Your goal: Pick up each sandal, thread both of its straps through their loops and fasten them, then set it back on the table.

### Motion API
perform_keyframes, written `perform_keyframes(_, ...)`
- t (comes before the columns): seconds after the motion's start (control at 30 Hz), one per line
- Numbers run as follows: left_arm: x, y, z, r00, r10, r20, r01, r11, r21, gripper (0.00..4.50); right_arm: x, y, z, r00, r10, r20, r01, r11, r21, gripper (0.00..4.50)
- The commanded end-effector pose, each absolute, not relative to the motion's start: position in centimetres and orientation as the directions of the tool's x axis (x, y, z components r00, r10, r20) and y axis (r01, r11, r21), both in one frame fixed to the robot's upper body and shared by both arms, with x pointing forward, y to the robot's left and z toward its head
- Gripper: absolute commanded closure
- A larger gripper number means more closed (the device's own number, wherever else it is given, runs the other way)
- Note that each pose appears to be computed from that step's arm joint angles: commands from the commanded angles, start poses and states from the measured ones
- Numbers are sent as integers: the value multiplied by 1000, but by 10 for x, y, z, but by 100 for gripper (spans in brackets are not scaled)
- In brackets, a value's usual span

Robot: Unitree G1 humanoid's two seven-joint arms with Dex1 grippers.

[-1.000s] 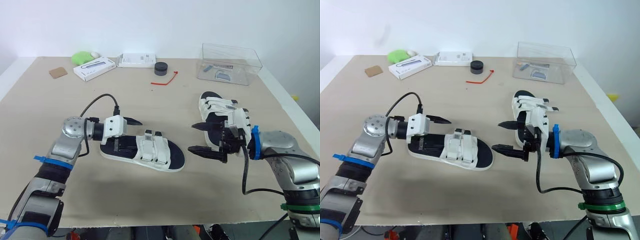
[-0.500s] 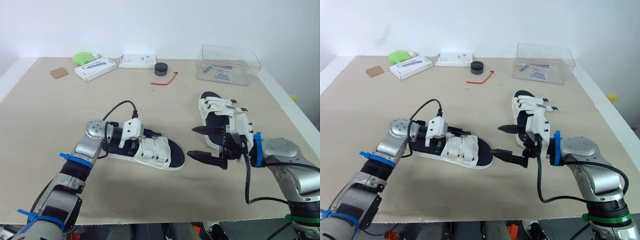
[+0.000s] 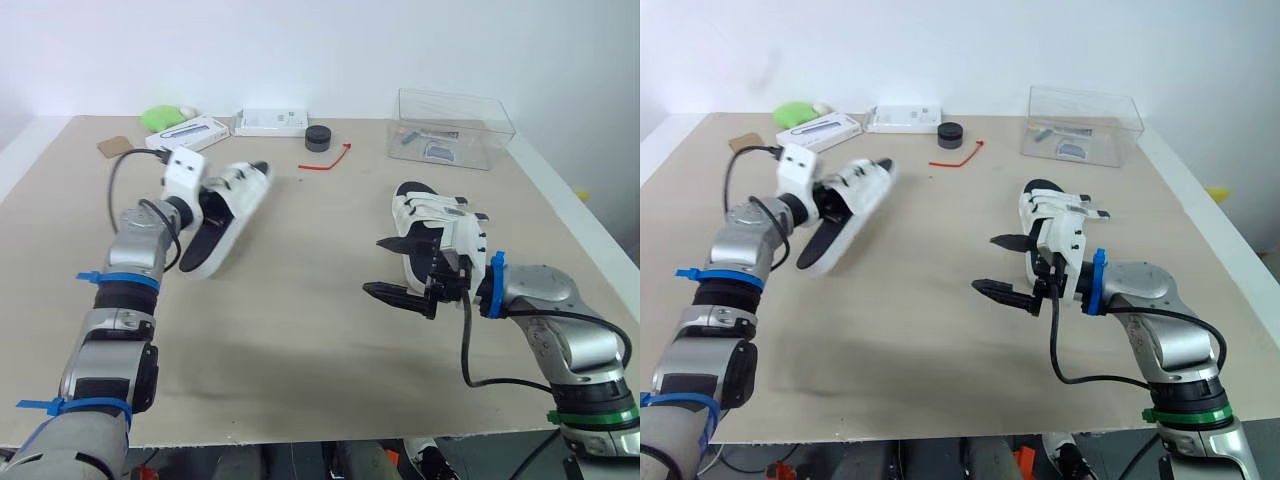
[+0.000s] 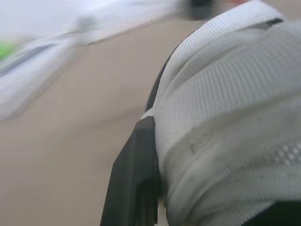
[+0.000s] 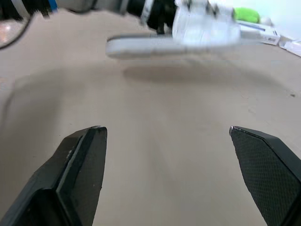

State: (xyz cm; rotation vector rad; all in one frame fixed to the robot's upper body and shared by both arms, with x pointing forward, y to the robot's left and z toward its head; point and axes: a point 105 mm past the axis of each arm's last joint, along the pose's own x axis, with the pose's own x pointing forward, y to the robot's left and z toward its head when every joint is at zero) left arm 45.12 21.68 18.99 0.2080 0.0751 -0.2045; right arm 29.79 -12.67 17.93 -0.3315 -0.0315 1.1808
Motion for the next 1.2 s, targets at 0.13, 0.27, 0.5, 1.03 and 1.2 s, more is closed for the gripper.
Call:
perform_keyframes(0.13,451,236,184,993,-58,-104,79,975,206,376,305,-111,190,344,935,-85,-905,306,-295,0)
perform_keyframes(0.27,449,234,183,992,-77,-103,100,966,238,270,319,-114,203,405,914,-8,-889,391,-239,0)
perform_keyframes(0.5,444,235,184,991,-86,-98,110,953,283,16,331,-115,215,436,900,22,-875,430,-221,0)
perform_keyframes(1.03,328,229,201,812,-575,-98,582,785,213,16,311,-141,196,398,911,-108,-893,358,-274,0)
perform_keyframes(1.2,296,230,183,718,-658,-228,694,650,309,16,297,-154,178,361,913,-193,-907,295,-300,0)
